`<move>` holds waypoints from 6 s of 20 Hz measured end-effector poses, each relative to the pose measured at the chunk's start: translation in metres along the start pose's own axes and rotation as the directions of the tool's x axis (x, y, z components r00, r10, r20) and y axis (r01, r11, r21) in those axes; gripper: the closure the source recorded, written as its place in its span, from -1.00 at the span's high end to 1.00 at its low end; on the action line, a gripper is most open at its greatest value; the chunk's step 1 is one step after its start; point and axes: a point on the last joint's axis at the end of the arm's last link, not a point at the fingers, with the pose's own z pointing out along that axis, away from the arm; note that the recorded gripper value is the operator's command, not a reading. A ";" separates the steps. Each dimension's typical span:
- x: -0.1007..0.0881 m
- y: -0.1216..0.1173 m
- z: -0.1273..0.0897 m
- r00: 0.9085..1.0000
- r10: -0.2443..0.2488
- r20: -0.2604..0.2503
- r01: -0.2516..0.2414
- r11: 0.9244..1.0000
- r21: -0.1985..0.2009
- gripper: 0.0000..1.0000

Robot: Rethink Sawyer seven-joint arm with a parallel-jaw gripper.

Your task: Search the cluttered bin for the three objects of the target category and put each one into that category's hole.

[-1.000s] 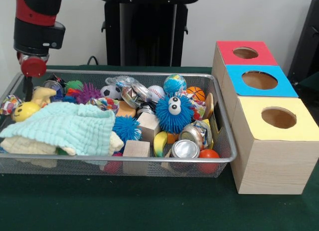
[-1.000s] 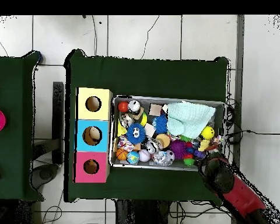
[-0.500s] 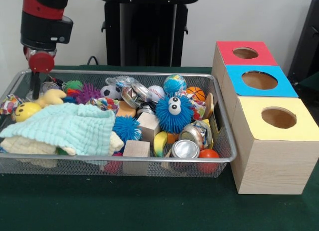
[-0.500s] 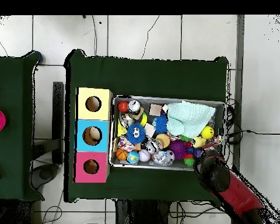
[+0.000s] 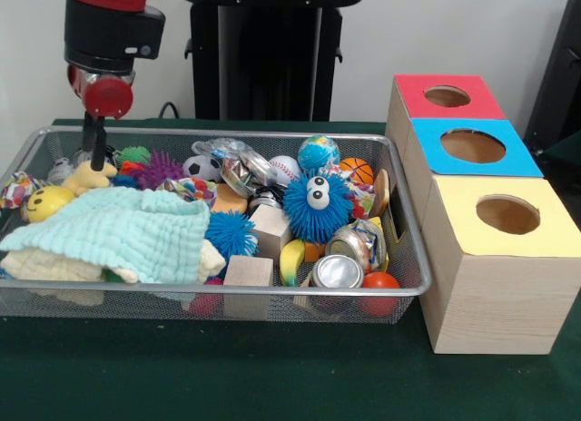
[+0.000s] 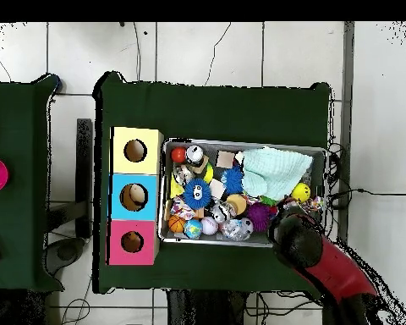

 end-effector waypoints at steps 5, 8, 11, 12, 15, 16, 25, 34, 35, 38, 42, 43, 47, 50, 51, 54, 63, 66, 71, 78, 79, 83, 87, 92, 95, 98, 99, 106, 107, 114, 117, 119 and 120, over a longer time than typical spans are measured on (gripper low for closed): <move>-0.002 0.001 -0.002 1.000 0.001 0.005 -0.001 1.000 -0.003 1.00; -0.003 -0.002 -0.001 1.000 0.008 0.002 -0.008 1.000 0.000 1.00; -0.008 -0.018 0.009 0.999 0.038 -0.012 -0.038 0.999 0.013 1.00; -0.010 -0.023 0.013 0.999 0.050 -0.016 -0.049 0.999 0.015 1.00; -0.013 -0.035 0.023 0.997 0.077 -0.025 -0.077 0.997 0.019 1.00; -0.014 -0.039 0.027 0.996 0.085 -0.027 -0.085 0.996 0.021 1.00; -0.016 -0.053 0.048 0.993 0.114 0.011 -0.115 0.993 0.006 1.00; -0.013 -0.039 0.045 0.994 0.106 0.010 -0.106 0.994 -0.021 1.00; -0.012 -0.038 0.043 0.995 0.103 0.011 -0.103 0.994 -0.022 1.00; -0.008 -0.030 0.036 0.996 0.091 0.014 -0.090 0.995 -0.030 1.00; 0.000 -0.019 0.032 0.997 0.075 0.007 -0.075 0.996 -0.040 1.00; 0.004 -0.017 0.032 0.997 0.073 0.000 -0.073 0.996 -0.045 1.00; 0.019 -0.011 0.036 0.997 0.066 -0.026 -0.068 0.996 -0.055 1.00; 0.030 -0.006 0.042 0.997 0.065 -0.033 -0.067 0.995 -0.072 1.00; 0.033 -0.005 0.044 0.997 0.066 -0.031 -0.068 0.995 -0.078 1.00; 0.036 -0.004 0.051 0.997 0.072 -0.022 -0.074 0.993 -0.091 1.00; 0.042 -0.017 0.076 0.994 0.104 -0.013 -0.105 0.986 -0.129 1.00; 0.043 -0.020 0.081 0.994 0.106 -0.006 -0.106 0.985 -0.139 1.00; 0.045 -0.021 0.082 0.996 0.094 0.008 -0.091 0.984 -0.153 -1.00; 0.049 -0.019 0.083 0.997 0.081 0.013 -0.078 0.985 -0.152 -1.00; 0.050 -0.019 0.083 0.997 0.079 0.015 -0.076 0.985 -0.152 -1.00; 0.050 -0.018 0.083 0.997 0.077 0.023 -0.073 0.985 -0.155 -1.00; 0.050 -0.018 0.082 0.997 0.077 0.024 -0.073 0.985 -0.155 -1.00; 0.046 -0.016 0.076 0.997 0.073 0.032 -0.067 0.985 -0.158 -1.00; 0.046 -0.012 0.066 0.998 0.059 0.027 -0.054 0.986 -0.155 -1.00; 0.048 -0.010 0.057 0.999 0.045 0.018 -0.041 0.988 -0.149 -1.00; 0.049 -0.008 0.053 0.999 0.038 0.012 -0.036 0.989 -0.146 -1.00; 0.058 0.004 0.026 1.000 -0.008 -0.014 0.006 0.992 -0.127 -1.00; 0.059 0.006 0.022 1.000 -0.014 -0.015 0.012 0.992 -0.127 -1.00; 0.059 0.011 0.005 1.000 -0.025 -0.017 0.023 0.991 -0.128 -1.00; 0.058 0.013 0.000 1.000 -0.025 -0.013 0.023 0.991 -0.129 -1.00; 0.060 0.014 -0.005 1.000 -0.026 -0.010 0.024 0.991 -0.130 -1.00; 0.060 0.015 -0.006 1.000 -0.026 -0.009 0.025 0.991 -0.130 -1.00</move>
